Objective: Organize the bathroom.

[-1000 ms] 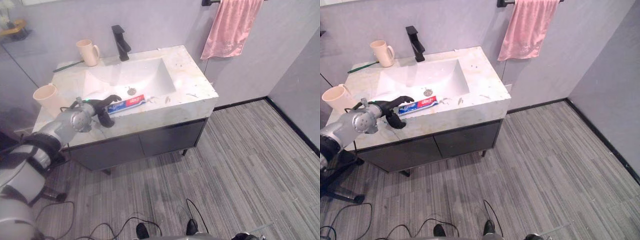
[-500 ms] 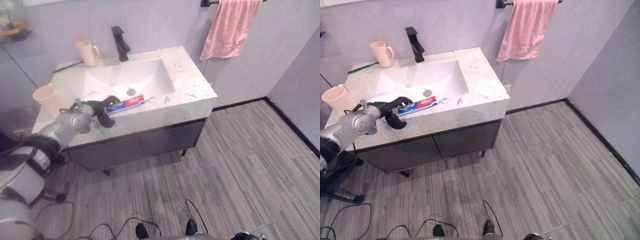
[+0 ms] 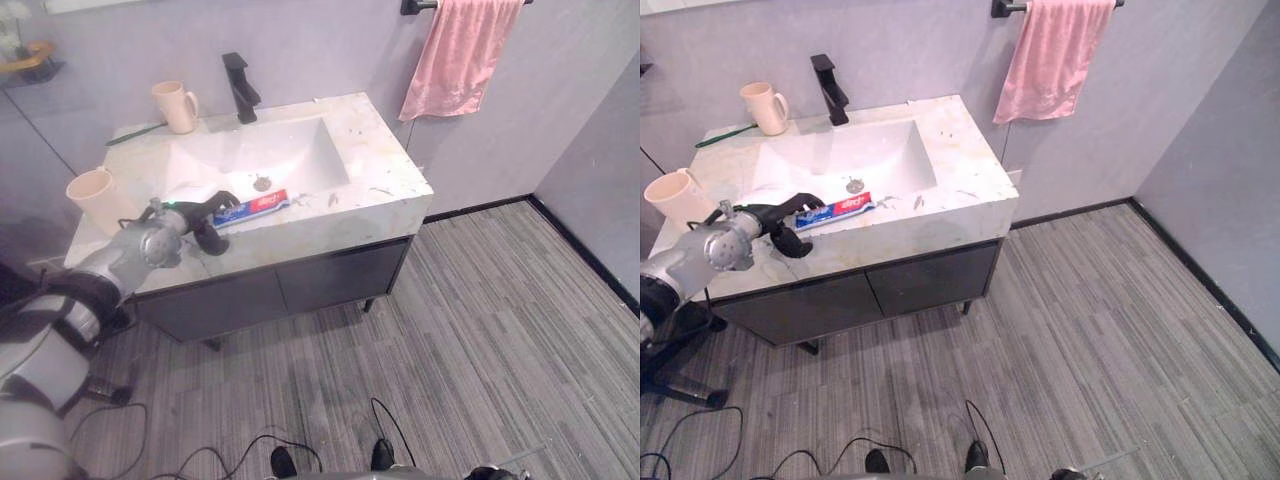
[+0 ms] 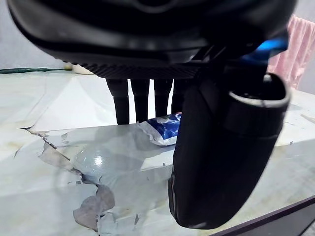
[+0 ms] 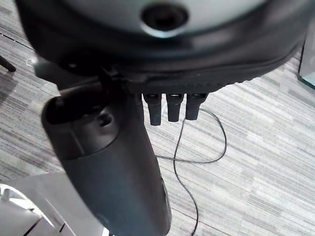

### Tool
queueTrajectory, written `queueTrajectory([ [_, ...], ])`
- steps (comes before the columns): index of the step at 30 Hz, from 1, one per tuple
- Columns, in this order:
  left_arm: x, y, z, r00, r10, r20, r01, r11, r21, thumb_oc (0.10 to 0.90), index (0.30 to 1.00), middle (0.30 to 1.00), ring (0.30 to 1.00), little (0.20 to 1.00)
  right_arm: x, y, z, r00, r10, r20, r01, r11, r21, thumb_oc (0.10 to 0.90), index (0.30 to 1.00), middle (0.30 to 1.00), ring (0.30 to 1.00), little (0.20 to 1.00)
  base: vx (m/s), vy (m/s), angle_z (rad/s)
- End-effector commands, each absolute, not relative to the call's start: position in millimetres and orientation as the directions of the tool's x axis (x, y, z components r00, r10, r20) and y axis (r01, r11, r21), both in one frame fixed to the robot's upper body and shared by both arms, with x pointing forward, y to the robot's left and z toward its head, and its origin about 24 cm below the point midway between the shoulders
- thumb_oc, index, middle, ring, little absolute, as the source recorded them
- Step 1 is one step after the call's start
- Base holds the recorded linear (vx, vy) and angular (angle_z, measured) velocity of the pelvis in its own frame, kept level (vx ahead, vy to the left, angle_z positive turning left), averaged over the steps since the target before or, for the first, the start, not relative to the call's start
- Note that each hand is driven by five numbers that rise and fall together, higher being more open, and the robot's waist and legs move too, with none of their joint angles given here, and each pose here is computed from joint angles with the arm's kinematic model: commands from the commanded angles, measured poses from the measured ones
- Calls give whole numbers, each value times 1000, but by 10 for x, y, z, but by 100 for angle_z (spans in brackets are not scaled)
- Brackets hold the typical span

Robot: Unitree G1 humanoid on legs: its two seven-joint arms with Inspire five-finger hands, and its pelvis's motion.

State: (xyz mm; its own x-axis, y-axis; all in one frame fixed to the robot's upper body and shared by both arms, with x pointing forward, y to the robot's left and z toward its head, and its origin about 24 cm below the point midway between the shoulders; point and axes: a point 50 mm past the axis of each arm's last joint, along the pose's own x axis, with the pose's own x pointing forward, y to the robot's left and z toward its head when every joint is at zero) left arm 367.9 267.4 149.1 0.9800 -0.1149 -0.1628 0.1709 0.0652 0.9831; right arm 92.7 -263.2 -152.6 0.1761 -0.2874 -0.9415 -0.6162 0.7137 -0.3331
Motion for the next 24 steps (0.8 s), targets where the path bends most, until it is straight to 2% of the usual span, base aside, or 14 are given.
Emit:
queueTrajectory([
  [1, 3739, 3068, 2353, 979, 79, 190, -200, 159, 967, 800, 900, 900, 900, 900, 851, -2634, -1544, 133, -310, -941, -671, 671, -316, 800, 900, 900, 900, 900, 0, 0, 0],
  [8, 3730, 3050, 2391, 971, 73, 227, -237, 181, 954, 800, 900, 900, 900, 900, 827, -2630, -1550, 125, -314, -941, -676, 667, -313, 800, 900, 900, 900, 900, 0, 0, 0],
  [18, 3706, 3155, 2364, 965, 129, 229, -241, 88, 967, 800, 900, 900, 900, 900, 815, -2644, -1546, 108, -313, -944, -683, 666, -299, 800, 900, 900, 900, 900, 0, 0, 0],
  [22, 3661, 3289, 2367, 938, 203, 282, -296, 45, 954, 800, 900, 900, 900, 900, 780, -2644, -1553, 94, -311, -946, -684, 670, -288, 800, 900, 900, 900, 900, 0, 0, 0],
  [24, 3589, 3398, 2506, 845, 270, 461, -481, 10, 877, 800, 900, 900, 900, 900, 775, -2646, -1553, 89, -307, -948, -682, 675, -282, 800, 900, 900, 900, 900, 0, 0, 0],
])
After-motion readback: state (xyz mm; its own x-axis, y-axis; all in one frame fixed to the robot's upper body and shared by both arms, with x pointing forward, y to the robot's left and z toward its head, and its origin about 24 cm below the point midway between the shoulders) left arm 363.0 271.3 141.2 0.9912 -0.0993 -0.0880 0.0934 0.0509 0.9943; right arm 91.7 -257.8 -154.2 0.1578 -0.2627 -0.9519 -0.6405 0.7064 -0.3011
